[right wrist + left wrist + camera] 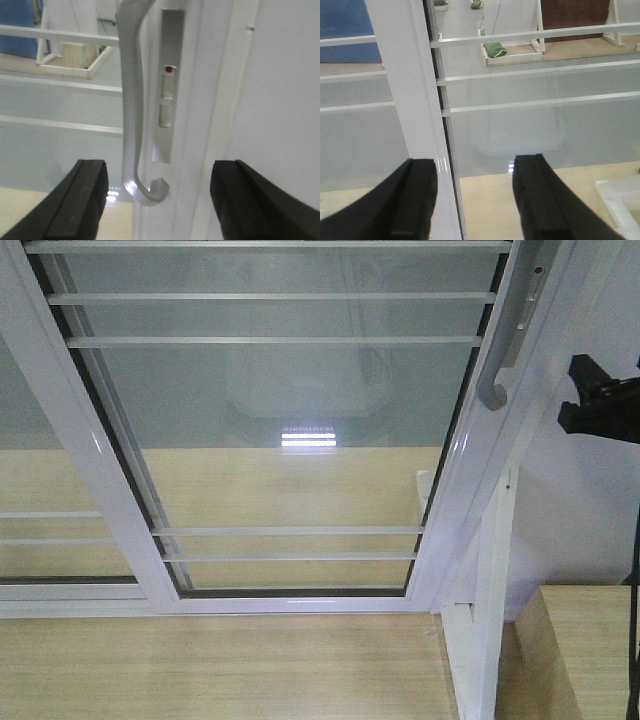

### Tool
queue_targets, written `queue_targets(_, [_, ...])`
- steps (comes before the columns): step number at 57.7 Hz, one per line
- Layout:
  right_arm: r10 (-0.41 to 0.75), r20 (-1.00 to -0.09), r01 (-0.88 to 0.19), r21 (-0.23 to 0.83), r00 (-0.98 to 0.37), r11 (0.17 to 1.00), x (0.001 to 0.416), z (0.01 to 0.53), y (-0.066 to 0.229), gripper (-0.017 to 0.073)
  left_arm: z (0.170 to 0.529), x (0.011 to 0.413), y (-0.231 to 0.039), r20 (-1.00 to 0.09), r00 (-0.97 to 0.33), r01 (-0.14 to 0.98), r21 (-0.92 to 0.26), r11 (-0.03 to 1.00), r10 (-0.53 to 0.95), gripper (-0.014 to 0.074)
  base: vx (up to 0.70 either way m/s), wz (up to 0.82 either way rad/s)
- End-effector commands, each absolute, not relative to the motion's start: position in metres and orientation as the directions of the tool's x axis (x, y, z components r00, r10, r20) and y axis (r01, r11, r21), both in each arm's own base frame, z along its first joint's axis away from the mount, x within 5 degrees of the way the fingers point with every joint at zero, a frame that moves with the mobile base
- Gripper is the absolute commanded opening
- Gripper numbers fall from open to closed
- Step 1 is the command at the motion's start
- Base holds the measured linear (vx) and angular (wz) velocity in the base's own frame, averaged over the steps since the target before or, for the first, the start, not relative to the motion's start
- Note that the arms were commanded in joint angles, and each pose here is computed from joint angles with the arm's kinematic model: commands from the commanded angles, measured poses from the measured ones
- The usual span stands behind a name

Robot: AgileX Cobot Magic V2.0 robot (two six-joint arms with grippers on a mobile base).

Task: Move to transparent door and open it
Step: 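Reach the right gripper to the silver door handle and close on it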

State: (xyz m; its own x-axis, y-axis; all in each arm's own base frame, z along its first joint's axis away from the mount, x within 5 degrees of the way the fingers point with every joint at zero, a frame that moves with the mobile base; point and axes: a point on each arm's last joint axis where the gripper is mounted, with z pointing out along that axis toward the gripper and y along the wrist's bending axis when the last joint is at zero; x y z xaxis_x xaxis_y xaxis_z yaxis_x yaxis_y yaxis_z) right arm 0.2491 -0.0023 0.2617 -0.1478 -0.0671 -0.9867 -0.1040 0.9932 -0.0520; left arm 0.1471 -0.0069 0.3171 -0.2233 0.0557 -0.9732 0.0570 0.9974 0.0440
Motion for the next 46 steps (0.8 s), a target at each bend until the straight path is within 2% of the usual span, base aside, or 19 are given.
queue_targets(1, [-0.058, -0.998, -0.182, -0.055, -0.010, 0.982, 0.261, 0.273, 0.005, 0.0496, 0.335, 0.149, -0.007, -0.993, -0.114, 0.050, 0.030, 0.998, 0.035, 0.0475, 0.00, 0.00])
queue_targets(11, [-0.068, -0.997, -0.219, -0.062, -0.022, 0.974, 0.283, 0.261, 0.006, 0.0493, 0.335, 0.149, -0.007, -0.993, -0.117, 0.050, 0.030, 0.998, 0.035, 0.0475, 0.00, 0.00])
queue_targets(25, [-0.038, -0.999, -0.214, -0.039, 0.008, 0.976, 0.328, 0.278, 0.003, 0.0493, 0.332, 0.149, -0.007, -0.988, -0.148, 0.051, 0.029, 0.998, 0.037, 0.0475, 0.00, 0.00])
queue_targets(46, [-0.027, -1.000, -0.276, -0.028, 0.007, 0.961, 0.380, 0.288, 0.012, 0.0493, 0.332, 0.149, -0.007, -0.988, -0.152, 0.051, 0.029, 0.998, 0.037, 0.0475, 0.00, 0.00])
